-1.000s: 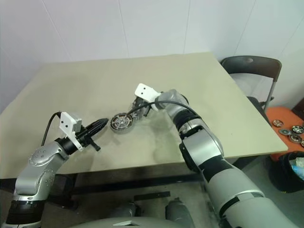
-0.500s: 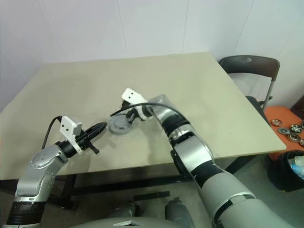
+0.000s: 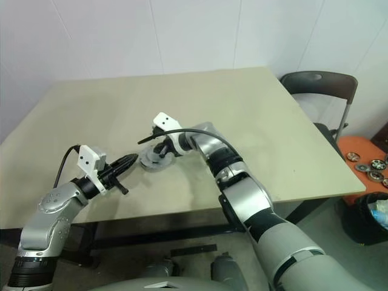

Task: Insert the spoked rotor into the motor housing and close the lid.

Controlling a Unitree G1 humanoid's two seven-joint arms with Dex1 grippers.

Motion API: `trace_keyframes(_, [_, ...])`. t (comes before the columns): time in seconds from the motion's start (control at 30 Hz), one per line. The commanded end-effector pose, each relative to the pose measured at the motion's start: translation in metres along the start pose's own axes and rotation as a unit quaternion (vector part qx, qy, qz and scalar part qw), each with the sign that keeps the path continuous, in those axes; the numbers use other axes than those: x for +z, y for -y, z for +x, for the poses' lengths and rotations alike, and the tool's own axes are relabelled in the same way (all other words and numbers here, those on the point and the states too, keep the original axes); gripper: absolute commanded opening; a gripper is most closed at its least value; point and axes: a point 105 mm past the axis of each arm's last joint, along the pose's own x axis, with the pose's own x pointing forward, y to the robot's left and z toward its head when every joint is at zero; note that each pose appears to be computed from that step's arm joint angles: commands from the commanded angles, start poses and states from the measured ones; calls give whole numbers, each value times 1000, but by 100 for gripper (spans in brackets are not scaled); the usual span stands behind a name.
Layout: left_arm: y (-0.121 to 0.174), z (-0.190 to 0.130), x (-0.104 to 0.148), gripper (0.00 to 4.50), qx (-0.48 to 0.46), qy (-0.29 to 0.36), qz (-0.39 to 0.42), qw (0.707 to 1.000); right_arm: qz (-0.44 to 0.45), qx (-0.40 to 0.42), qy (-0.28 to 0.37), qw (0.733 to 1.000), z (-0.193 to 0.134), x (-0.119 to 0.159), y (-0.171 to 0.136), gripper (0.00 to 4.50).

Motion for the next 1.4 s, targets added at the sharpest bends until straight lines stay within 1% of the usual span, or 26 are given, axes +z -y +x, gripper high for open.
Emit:
trace_keyframes(0.03, [1, 1, 15, 0, -5, 16, 20, 1000, -18, -9, 16, 1000, -1, 11, 0, 132])
trace_keyframes(0.2, [-1, 0, 10, 0, -4, 10, 18, 1000, -11, 11, 17, 1000, 2, 5, -7, 308])
trace_keyframes(0.3, [-2, -1, 7, 0, -4, 7, 17, 1000, -7, 6, 14, 1000, 5, 1, -8, 397])
trace_keyframes(0.33, [-2, -1, 5, 0, -4, 7, 17, 1000, -6, 7, 13, 1000, 6, 0, -9, 437])
trace_keyframes(0.37, [-3, -2, 4, 0, -5, 6, 17, 1000, -5, 10, 12, 1000, 6, -1, -11, 447])
trace_keyframes(0.47, [-5, -3, -1, 0, -3, 3, 16, 1000, -3, 8, 13, 1000, 9, -3, -12, 447])
trace_keyframes(0.6, [-12, -8, -7, 0, 6, 3, 19, 1000, -24, -33, 11, 999, 12, -4, -5, 447])
trace_keyframes(0.73, [-24, -19, -6, 0, 30, 8, 23, 999, -32, -32, 13, 999, 19, -4, -11, 447])
trace_keyframes(0.83, [-33, -29, -4, 0, 47, 5, 31, 998, -32, -32, 16, 999, 20, -5, -13, 391])
trace_keyframes(0.9, [-39, -36, -2, 0, 57, 3, 36, 998, -32, -27, 15, 999, 21, -7, -15, 331])
trace_keyframes(1.1, [-42, -38, 6, 0, 63, 5, 42, 997, -33, -28, 7, 999, 20, -10, -15, 327])
trace_keyframes(1.17, [-41, -36, 5, 0, 62, 5, 40, 997, -15, -24, 30, 999, 20, -2, -16, 327])
trace_keyframes(1.23, [-38, -34, 1, 0, 59, 2, 36, 998, 30, 1, 69, 997, 18, 13, -21, 327])
trace_keyframes(1.27, [-37, -33, 0, 0, 56, 1, 34, 998, 43, 7, 79, 996, 17, 18, -22, 327])
trace_keyframes(1.4, [-36, -32, -5, 0, 53, -1, 29, 998, 51, 1, 80, 995, 16, 21, -20, 327])
